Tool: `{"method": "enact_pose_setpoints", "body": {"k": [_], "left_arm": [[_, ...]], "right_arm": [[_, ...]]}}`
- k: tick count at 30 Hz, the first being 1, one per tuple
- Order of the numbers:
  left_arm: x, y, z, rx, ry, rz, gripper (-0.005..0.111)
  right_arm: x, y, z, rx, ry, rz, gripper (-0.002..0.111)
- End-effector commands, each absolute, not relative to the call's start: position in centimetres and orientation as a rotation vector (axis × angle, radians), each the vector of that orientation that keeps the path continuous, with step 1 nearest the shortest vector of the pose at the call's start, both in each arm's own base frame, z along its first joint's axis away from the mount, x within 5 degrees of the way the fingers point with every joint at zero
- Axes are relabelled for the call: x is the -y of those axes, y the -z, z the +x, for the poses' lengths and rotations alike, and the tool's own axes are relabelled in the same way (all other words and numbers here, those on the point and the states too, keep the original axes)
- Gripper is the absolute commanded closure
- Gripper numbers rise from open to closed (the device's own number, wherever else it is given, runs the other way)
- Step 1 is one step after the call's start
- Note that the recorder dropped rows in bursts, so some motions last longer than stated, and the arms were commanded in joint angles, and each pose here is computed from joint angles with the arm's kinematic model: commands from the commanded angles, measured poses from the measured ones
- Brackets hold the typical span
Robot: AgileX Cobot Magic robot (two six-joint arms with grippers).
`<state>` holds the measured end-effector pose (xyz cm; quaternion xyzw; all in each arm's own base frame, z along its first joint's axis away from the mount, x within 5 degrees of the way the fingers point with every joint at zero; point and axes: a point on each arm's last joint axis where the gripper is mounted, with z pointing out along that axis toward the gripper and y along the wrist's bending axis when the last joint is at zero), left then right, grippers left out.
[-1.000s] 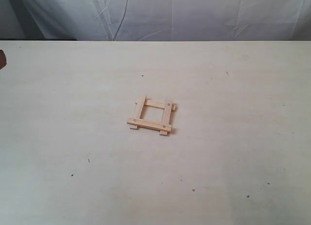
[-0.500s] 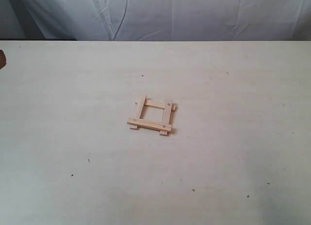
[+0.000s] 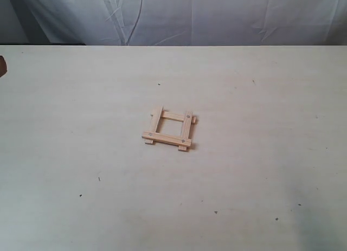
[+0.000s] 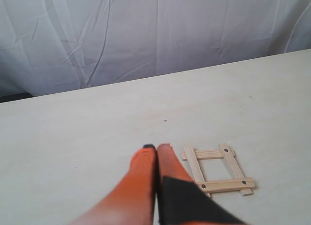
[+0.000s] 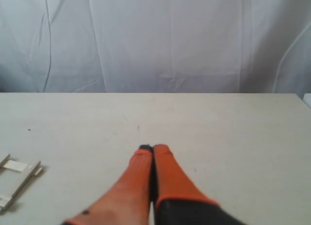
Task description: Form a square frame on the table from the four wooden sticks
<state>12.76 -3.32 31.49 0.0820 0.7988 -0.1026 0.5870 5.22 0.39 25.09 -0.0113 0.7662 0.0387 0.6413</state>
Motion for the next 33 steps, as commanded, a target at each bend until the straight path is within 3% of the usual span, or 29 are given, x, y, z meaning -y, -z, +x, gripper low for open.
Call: {"method": "enact_pose_setpoints", "body": {"k": [1, 11, 33], "left_arm": [[3.4, -31.7, 12.7, -1.843, 0.239, 0.200, 0.107], [3.4, -31.7, 12.7, -1.845, 0.239, 0.201, 0.107], [3.4, -31.7, 12.7, -1.845, 0.239, 0.201, 0.107]], "right_arm": [[-0.2, -23.3, 5.0, -1.777, -0.066, -0.021, 0.108], [-0.3, -18.0, 5.2, -1.863, -0.080, -0.004, 0.108], [-0.3, -18.0, 5.3, -1.850, -0.096, 0.004, 0.108]]}}
